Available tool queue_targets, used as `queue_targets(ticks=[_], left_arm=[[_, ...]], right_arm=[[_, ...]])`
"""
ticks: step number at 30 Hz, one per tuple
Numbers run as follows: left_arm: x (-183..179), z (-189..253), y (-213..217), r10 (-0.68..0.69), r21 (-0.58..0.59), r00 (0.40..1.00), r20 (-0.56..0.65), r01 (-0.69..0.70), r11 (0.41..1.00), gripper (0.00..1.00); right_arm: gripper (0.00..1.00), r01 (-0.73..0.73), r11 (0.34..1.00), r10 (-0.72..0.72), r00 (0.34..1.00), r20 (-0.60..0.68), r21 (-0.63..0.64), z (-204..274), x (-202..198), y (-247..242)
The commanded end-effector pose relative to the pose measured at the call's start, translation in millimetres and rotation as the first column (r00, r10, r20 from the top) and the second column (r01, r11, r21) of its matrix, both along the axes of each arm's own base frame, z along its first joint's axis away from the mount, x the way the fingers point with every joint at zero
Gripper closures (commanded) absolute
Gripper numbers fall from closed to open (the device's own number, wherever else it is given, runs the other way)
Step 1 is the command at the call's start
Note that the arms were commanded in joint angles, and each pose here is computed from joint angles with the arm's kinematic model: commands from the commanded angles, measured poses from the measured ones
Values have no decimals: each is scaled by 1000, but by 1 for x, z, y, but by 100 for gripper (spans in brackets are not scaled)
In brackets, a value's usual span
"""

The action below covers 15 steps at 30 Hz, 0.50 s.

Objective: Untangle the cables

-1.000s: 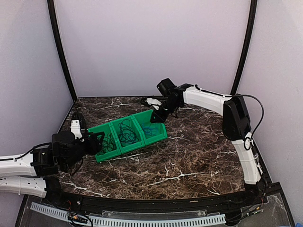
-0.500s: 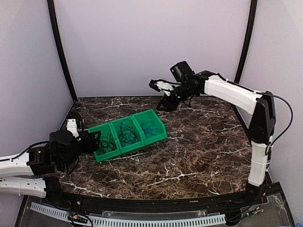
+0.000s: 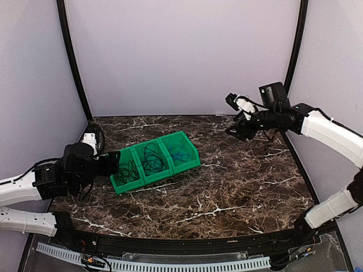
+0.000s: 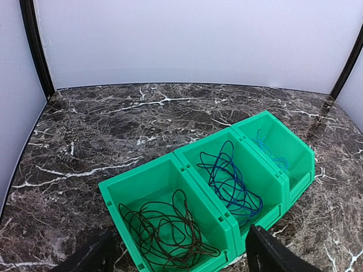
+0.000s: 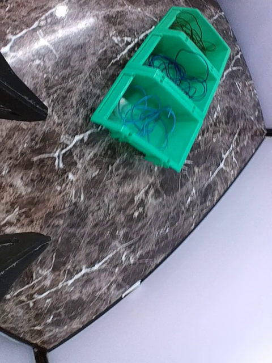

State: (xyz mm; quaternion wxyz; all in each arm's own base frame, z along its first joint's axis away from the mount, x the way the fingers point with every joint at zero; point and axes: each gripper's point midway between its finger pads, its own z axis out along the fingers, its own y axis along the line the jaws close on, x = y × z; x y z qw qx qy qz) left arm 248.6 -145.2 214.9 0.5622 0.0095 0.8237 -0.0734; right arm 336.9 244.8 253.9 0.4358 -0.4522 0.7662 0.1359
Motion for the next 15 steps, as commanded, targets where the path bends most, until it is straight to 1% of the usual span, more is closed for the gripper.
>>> queue_targets(ticks=[1,3,4,5,6,8,10,13,14,15], left_arm=[[8,2,-2,-18,38,999,-41,19,999,17],[13,3,-5,-24,50,998,-59,27,998,15],[15,-2,-7,-29,69,997,-78,34,997,15],[18,5,-10,-33,61,997,-71,37,997,14],[21,9,-15,-41,63,996,-76,46,997,14],[25,18,-23,-60,56,995,-76,64,996,14],[29,30,-32,-79,45,995,-68,82,996,14],[36,42,-43,-102,46,993,-64,105,993,12],[37,50,-47,-114,40,992,-59,116,992,12],[39,50,-51,-121,45,990,-68,124,991,12]], right_arm=[[27,68,982,-83,993,82,178,24,4,-51],[15,76,972,-99,990,95,223,26,-7,-66],[11,98,965,-129,985,115,243,28,-10,-71],[4,128,955,-166,978,125,269,33,-12,-76],[2,178,939,-223,967,127,294,38,-11,-83],[1,288,898,-339,935,105,333,51,-4,-97],[1,360,867,-413,906,94,344,66,-1,-109],[1,391,844,-467,873,143,367,98,-3,-121],[1,384,843,-469,868,163,378,107,-6,-122],[1,374,840,-469,864,181,393,115,-11,-123]])
